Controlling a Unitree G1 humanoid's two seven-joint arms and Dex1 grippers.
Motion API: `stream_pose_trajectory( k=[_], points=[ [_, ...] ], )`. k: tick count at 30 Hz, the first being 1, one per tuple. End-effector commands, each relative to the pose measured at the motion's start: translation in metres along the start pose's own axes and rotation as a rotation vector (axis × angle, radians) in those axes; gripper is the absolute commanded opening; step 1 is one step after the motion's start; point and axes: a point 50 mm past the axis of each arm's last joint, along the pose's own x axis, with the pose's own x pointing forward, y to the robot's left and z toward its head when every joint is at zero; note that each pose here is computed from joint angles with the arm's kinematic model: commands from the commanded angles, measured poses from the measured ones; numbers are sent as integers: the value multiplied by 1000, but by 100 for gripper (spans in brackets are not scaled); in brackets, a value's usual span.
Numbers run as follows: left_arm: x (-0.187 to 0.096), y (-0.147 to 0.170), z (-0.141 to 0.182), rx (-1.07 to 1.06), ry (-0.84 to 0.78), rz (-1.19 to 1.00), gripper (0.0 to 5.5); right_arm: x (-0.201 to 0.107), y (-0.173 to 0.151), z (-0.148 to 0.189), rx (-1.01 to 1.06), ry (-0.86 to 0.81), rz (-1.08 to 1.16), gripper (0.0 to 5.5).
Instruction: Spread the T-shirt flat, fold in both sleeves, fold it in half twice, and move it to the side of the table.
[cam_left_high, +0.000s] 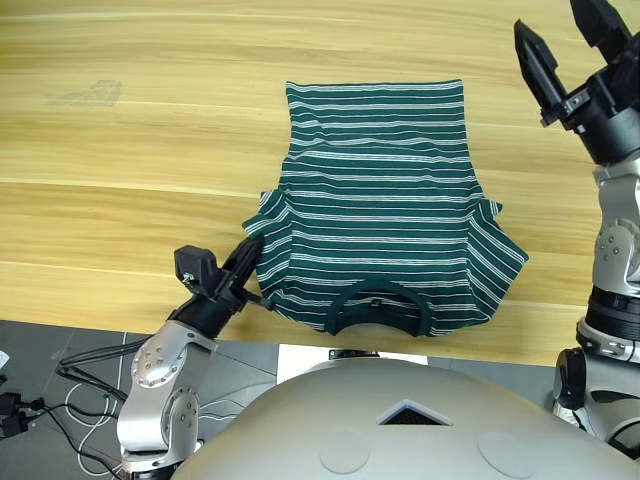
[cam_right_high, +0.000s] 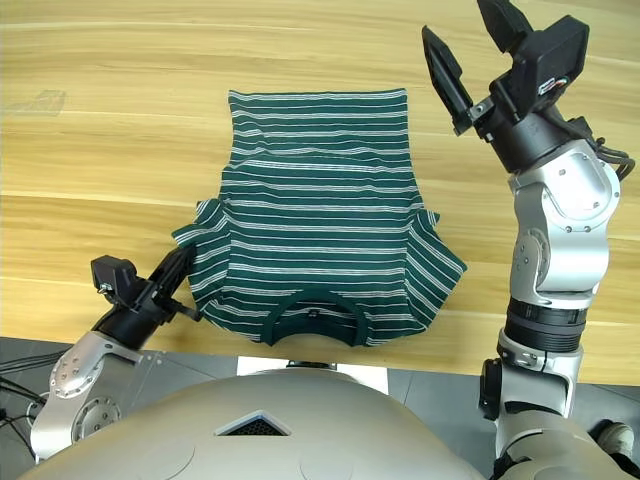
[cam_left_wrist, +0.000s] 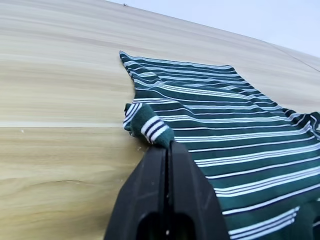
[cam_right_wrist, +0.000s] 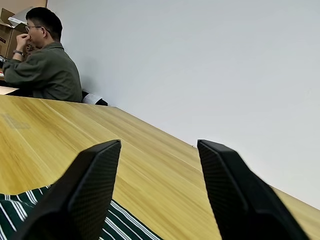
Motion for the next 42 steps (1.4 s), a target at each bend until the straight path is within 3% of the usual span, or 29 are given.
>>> stream_pose_trajectory(
  k=[1,13,20,27,32,42],
  points=[
    [9,-18,0,226,33,-115,2,0,1,-3,1,3,2,283],
    [12,-47,11,367,-31,-239,2,-6,-1,-10,19,22,-22,283],
    [14,-47,-9,537,95,-251,2,-13,3,-12,32,35,-26,283],
    [16,-53,-15,582,99,-291,2,-18,4,-13,43,46,-40,283],
    [18,-62,-14,660,87,-330,79,-19,6,-15,53,55,-40,283],
    [22,-50,-20,768,139,-266,242,-22,8,-21,76,73,-36,283]
  ],
)
